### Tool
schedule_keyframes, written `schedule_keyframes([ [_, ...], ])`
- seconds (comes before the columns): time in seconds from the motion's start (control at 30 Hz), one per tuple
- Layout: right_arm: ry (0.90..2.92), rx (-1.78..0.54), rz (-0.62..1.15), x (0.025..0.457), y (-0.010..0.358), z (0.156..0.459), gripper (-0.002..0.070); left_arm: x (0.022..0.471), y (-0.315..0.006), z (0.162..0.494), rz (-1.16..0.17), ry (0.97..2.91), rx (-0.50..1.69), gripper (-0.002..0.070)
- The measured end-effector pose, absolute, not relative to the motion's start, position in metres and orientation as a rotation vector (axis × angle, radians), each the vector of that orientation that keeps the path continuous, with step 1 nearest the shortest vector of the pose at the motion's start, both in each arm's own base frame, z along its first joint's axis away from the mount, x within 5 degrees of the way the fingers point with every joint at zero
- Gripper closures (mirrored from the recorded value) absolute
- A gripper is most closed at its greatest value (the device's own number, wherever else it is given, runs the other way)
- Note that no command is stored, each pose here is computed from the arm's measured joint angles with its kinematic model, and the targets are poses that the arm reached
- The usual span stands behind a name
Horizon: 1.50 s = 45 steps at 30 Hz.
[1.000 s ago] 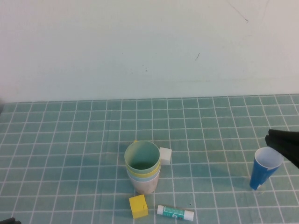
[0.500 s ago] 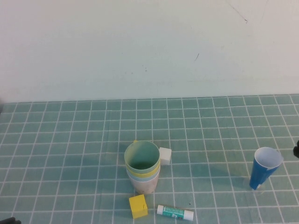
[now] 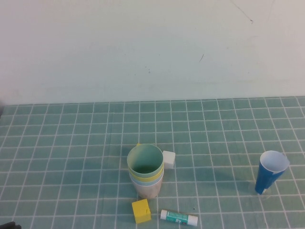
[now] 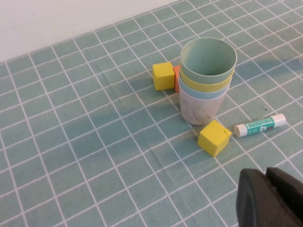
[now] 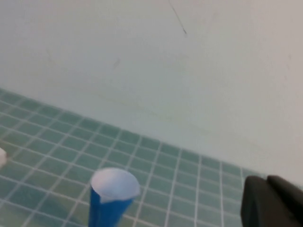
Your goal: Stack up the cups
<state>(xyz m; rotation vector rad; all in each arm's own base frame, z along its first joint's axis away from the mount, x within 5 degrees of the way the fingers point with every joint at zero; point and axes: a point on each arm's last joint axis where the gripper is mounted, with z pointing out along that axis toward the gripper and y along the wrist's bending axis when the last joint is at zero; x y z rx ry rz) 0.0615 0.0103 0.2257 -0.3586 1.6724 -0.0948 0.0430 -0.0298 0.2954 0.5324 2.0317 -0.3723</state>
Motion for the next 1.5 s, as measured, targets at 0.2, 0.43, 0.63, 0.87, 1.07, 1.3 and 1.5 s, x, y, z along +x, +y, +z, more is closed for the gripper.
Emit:
schedule_keyframes([
  [0.2,1.797,-0.161,-0.199,0.052,-0.003,0.194,0.0678,0.043,-0.030,0.295,-0.372,2.032,0.532,0.0676],
  [0.43,1.873,-0.127,-0.211,0.052,-0.005,0.171,0.0678,0.043,-0.030,0.295,-0.372,2.032,0.532,0.0676],
  [0.63,1.888,-0.128,-0.210,0.052,-0.005,0.170,0.0678,0.043,-0.030,0.295,-0.372,2.032,0.532,0.0676],
  [0.87,1.892,-0.126,-0.208,0.052,-0.005,0.170,0.0678,0.043,-0.030,0.295,-0.372,2.032,0.532,0.0676],
  [1.07,1.893,-0.126,-0.208,0.052,-0.005,0.169,0.0678,0.043,-0.030,0.295,-0.372,2.032,0.532,0.0676],
  [1.3,1.894,-0.126,-0.208,0.052,-0.005,0.169,0.0678,0.043,-0.030,0.295,-0.372,2.032,0.532,0.0677],
  [1.5,1.894,-0.126,-0.208,0.052,-0.005,0.169,0.0678,0.043,-0.030,0.295,-0.372,2.034,0.533,0.0677],
])
